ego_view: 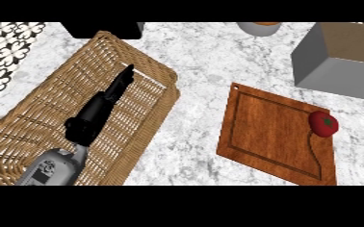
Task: Pick the eggplant from the cutting board and place it in the cardboard box
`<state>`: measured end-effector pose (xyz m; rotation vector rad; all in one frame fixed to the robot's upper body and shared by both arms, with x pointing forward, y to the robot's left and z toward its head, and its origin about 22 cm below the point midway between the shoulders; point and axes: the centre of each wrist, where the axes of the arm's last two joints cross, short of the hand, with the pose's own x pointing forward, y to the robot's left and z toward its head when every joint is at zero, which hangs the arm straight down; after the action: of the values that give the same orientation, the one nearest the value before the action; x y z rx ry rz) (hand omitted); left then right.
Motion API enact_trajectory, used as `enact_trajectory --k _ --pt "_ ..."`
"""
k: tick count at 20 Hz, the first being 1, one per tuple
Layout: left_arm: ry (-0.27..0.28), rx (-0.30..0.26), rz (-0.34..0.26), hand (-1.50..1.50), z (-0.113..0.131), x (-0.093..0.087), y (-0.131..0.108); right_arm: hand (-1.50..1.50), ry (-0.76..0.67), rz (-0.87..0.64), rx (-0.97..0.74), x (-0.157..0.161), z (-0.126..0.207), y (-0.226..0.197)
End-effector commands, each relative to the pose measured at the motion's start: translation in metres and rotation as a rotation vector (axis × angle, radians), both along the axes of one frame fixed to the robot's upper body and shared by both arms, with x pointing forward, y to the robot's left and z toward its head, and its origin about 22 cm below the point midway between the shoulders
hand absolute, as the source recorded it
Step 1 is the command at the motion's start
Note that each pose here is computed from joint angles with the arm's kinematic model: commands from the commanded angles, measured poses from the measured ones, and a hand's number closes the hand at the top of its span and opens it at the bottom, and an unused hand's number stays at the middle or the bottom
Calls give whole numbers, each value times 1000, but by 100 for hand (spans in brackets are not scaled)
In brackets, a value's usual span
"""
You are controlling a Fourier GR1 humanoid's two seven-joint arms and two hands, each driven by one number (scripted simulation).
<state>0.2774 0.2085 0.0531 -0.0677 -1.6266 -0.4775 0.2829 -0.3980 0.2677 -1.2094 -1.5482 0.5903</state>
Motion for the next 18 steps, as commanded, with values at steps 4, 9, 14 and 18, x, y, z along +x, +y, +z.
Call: enact_trajectory --k 4,9,14,18 --pt "30 2 9 0 -11 5 -6 150 41 -37 -83 42 -26 -15" --pt "32 15 23 0 -12 -9 -17 150 110 -48 -126 65 -62 -16" --pt "7 9 -5 0 -5 2 1 150 172 -72 6 88 -100 -30" --pt "11 9 7 0 3 2 -8 -150 259 -91 182 91 -139 -30"
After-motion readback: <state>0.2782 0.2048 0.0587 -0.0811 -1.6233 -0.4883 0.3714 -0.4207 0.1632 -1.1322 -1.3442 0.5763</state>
